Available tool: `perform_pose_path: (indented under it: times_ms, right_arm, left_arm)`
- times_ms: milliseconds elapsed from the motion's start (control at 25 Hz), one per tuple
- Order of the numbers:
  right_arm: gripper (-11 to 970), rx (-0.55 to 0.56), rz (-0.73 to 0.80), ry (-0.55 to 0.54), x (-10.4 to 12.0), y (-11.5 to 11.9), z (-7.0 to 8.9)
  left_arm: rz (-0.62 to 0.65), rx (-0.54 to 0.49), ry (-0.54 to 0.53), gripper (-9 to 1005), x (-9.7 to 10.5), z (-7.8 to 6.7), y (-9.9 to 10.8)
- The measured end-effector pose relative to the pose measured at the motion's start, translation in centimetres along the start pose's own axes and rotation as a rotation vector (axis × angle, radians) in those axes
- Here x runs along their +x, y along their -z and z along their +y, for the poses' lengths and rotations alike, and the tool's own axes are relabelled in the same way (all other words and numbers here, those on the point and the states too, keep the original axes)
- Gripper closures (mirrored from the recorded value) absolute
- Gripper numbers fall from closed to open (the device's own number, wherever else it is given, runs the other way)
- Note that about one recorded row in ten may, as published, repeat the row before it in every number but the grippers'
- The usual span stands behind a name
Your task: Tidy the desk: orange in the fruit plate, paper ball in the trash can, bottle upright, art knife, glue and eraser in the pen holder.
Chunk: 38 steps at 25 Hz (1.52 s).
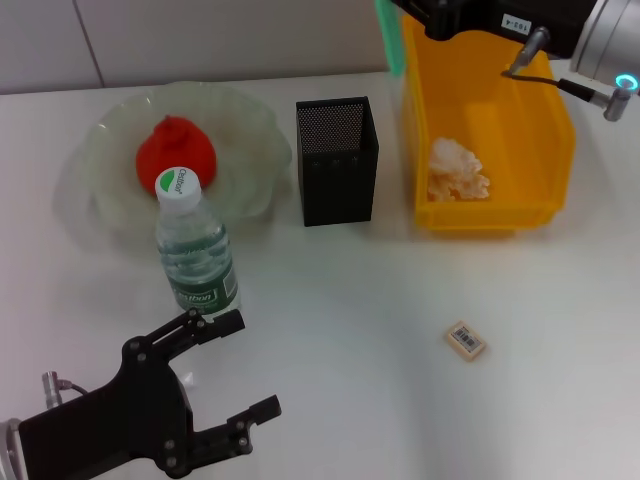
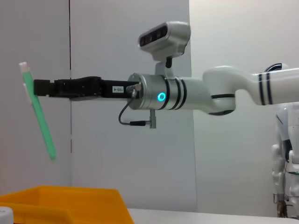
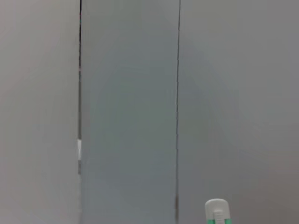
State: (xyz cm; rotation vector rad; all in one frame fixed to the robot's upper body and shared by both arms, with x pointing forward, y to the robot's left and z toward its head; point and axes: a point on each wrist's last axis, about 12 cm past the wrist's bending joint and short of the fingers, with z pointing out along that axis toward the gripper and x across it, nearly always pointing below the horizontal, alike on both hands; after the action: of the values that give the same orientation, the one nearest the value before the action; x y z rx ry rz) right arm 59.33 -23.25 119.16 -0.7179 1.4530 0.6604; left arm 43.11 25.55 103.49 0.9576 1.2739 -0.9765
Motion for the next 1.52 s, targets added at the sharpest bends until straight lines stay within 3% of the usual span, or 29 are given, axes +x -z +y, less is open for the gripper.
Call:
perform_pose_path:
  times_ms: [40, 280, 640, 880, 1240, 1520]
  right_arm:
    - [794, -0.026, -0.003, -0.052, 0.4, 0.0, -0.8]
    - [794, -0.044, 0.011, -0.132, 1.5, 0.0, -2.1]
    - [793, -0.054, 0.023, -0.006, 3.5, 0.0, -1.3]
    - [793, -0.028, -0.042, 0.013, 4.5, -0.4, -0.9]
    - [793, -0.011, -0.035, -0.093, 5.3, -3.9, -1.1]
    - [793, -0.015, -0.002, -0.049, 5.8, -5.8, -0.6]
  left_arm:
    - [-0.001, -0.001, 0.001, 181, 0.1, -0.1, -0.1]
    - [-0.004, -0.003, 0.002, 181, 0.1, -0.1, -0.2]
    - [0.010, -0.003, 0.006, 181, 0.3, -0.1, -0.2]
    - [0.017, 0.003, 0.007, 181, 0.3, -0.1, -0.3]
    - [0.041, 0.008, 0.005, 181, 0.6, 0.0, -0.4]
    - [0.051, 0.013, -0.003, 181, 0.7, -0.1, -0.4]
